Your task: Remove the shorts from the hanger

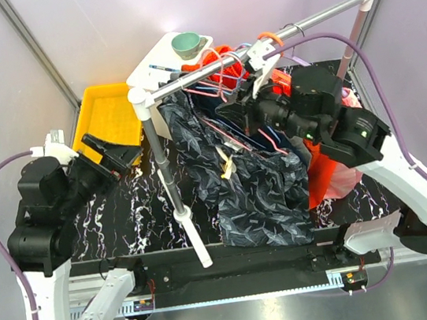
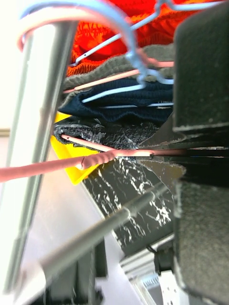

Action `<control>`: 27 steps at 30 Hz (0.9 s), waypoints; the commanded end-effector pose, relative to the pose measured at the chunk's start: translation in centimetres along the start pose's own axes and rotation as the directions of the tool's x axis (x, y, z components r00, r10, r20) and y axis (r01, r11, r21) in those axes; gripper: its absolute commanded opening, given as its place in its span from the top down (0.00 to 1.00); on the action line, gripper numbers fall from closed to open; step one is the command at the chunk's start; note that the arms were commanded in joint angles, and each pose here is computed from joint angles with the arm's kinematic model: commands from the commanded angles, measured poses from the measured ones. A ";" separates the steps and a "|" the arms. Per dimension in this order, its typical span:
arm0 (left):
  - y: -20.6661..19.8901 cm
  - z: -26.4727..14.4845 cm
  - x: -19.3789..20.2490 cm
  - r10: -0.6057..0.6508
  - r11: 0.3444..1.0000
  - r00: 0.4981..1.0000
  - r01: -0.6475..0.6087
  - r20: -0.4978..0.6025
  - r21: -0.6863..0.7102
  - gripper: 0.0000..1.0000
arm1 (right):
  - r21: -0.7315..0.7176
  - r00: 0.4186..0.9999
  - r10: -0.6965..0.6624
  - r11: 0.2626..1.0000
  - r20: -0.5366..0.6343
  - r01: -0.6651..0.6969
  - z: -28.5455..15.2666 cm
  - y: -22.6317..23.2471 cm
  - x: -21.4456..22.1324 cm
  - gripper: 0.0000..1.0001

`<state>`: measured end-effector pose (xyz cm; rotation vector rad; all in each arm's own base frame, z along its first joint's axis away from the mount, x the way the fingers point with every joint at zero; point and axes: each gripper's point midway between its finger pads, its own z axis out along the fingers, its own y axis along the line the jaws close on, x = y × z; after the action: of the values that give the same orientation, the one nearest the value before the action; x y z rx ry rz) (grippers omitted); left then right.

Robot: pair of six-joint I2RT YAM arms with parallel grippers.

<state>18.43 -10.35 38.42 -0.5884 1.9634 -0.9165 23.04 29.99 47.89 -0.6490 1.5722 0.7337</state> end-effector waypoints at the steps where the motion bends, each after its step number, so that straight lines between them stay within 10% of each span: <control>1: -3.1 1.2 -1.4 -0.052 0.991 0.999 0.050 0.016 0.125 0.07 | -0.122 0.988 0.038 0.992 0.148 -0.020 -3.9 2.3 -4.2 1.00; 15: -6.3 4.0 -2.4 0.007 0.972 0.999 0.004 -0.045 0.236 0.24 | -0.144 0.993 0.104 0.985 0.051 -0.096 -2.5 2.6 2.5 1.00; 27: -1.5 8.2 -1.3 0.073 0.988 0.993 -0.059 -0.096 0.140 0.40 | -0.174 0.985 0.173 0.969 -0.021 -0.174 2.2 3.7 5.0 1.00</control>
<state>24.95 -13.08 37.93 -0.4878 1.9825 -1.0336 21.40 32.57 39.19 -0.6895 1.7180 0.8963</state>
